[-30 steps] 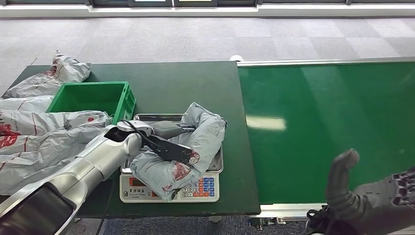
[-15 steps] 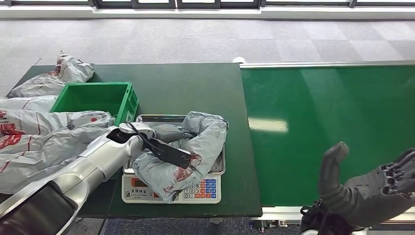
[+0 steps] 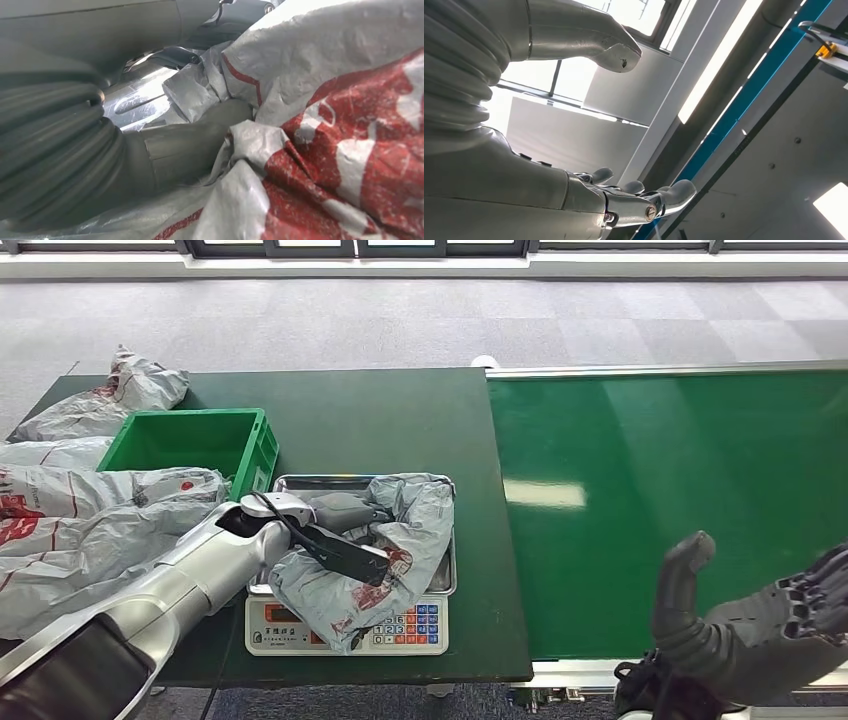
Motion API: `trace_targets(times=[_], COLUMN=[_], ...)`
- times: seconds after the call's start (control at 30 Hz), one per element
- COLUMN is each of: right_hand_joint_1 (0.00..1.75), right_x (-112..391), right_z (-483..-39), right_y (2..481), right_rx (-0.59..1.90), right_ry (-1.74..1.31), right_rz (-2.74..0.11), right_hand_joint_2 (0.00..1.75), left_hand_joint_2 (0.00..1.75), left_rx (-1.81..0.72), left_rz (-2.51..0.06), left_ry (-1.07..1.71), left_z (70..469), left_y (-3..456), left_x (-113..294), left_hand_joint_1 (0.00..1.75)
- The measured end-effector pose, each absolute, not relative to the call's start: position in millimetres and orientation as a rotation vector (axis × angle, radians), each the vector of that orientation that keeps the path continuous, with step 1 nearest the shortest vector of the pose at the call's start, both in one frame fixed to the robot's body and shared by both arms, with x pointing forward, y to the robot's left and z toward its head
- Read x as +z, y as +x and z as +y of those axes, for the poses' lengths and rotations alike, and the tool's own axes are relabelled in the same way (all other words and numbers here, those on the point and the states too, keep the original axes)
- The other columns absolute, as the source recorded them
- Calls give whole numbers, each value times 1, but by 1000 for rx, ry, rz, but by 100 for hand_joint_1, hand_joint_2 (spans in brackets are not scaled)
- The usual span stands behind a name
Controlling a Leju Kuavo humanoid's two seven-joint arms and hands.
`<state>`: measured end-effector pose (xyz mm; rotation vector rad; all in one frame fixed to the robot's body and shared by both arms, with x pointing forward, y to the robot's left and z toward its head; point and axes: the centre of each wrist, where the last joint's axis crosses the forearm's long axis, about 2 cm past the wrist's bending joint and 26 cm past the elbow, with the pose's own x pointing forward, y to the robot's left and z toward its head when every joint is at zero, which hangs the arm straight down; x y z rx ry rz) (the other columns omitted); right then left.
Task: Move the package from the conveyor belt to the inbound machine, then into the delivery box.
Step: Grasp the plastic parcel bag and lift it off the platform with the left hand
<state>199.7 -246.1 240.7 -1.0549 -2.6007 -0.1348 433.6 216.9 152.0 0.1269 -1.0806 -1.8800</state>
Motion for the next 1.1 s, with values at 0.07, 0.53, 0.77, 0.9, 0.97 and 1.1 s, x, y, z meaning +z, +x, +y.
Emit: trace_targets(times=[0.07, 0.53, 0.77, 0.9, 0.97, 1.1], right_hand_joint_1=[0, 0, 0, 0, 0, 0], right_x=[241, 238, 235, 231, 230, 229], right_z=[-246, -251, -254, -258, -260, -263], right_y=[200, 198, 190, 178, 173, 166], right_rx=[-134, -134, -120, -118, -120, -114], right_ry=[-1054, -1026, -1024, -1024, -1027, -1042], right_rz=[-2600, -2596, -2596, -2602, -2607, -2608], right_hand_joint_2=[175, 175, 175, 175, 175, 175], left_hand_joint_2=[175, 175, 175, 175, 175, 175], left_rx=[-1880, -1847, -1720, -1565, -1495, -1385], left_rz=[-1081, -1195, -1373, -1560, -1653, -1787], left_ry=[127, 264, 402, 539, 618, 747], left_z=[217, 227, 245, 266, 280, 305], left_y=[433, 427, 420, 417, 419, 419], left_x=[152, 147, 152, 187, 216, 260], left_hand_joint_1=[175, 175, 175, 175, 175, 175])
